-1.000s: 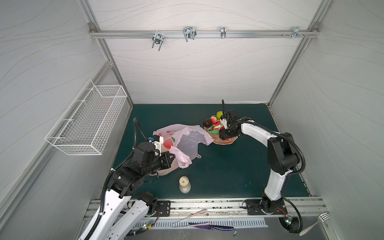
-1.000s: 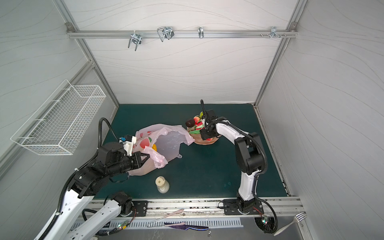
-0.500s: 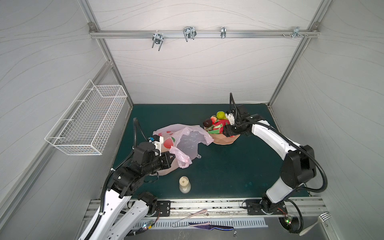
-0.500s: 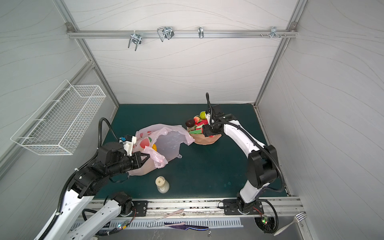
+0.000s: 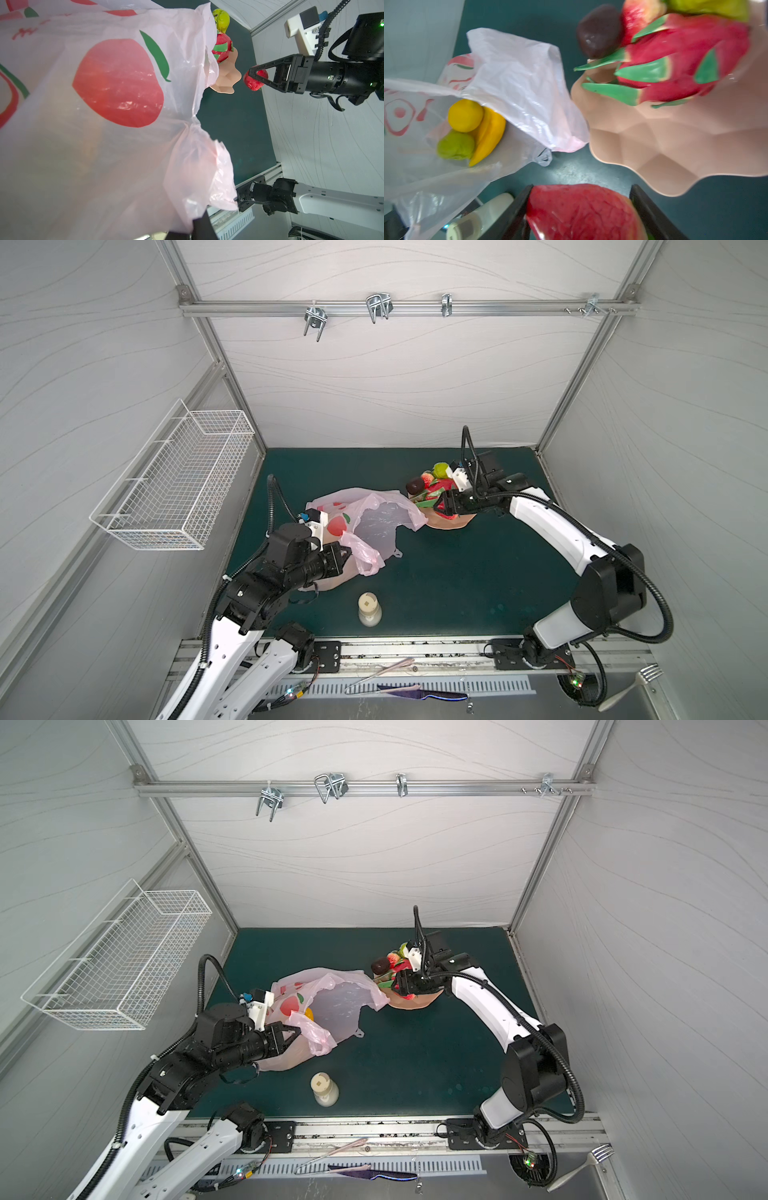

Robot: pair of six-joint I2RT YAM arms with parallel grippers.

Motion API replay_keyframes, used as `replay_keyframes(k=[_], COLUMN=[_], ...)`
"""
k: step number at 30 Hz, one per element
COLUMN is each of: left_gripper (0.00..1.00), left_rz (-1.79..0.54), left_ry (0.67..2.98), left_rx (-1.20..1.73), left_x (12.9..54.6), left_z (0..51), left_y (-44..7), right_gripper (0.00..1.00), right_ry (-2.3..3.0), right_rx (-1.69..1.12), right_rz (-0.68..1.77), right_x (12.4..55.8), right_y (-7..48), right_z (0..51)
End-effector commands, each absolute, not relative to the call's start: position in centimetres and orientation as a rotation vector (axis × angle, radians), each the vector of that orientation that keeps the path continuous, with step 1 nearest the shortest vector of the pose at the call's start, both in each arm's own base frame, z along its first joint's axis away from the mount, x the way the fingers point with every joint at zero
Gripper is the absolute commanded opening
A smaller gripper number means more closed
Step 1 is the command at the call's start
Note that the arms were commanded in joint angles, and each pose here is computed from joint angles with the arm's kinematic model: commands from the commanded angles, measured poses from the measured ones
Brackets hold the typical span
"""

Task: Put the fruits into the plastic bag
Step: 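Carry the strawberry into the bag's opening held by the left gripper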

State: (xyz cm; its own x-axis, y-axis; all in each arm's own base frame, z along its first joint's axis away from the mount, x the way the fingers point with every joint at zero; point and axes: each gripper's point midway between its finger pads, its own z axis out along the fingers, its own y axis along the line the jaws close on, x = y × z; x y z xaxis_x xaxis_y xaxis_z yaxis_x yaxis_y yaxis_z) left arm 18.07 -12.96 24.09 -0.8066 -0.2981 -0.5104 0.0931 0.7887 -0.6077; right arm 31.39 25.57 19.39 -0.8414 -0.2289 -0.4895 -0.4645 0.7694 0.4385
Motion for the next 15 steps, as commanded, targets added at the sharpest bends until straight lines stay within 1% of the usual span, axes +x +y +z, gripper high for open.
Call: replay_keyframes(k=[1,5,9,15], left_gripper=[0.0,0.0,0.0,0.0], left_rz=[-0.881,-0.884,-0.888,-0.9], left_ry=[2.294,2.294,2.287,2.28], left_rx=[-0.12,-0.12,-0.121,-0.117], left_x=[18.7,18.6,18.6,18.4], left_z=[26.2,26.3,26.5,26.6], left_y=[-13.4,-13.4,-13.4,-13.5], right_gripper=[0.55,0.56,0.55,0.51], right_ry=[2.446,2.433,2.44,2.463], right_rx=[-0.64,-0.772,-0.825,-0.914], right_rz=[1.013,1.028,1.052,0.971], right_x=[27.9,25.8,25.0,23.8], right_y=[30.9,34.9,37.0,39.0], right_z=[22.6,22.6,22.0,18.8])
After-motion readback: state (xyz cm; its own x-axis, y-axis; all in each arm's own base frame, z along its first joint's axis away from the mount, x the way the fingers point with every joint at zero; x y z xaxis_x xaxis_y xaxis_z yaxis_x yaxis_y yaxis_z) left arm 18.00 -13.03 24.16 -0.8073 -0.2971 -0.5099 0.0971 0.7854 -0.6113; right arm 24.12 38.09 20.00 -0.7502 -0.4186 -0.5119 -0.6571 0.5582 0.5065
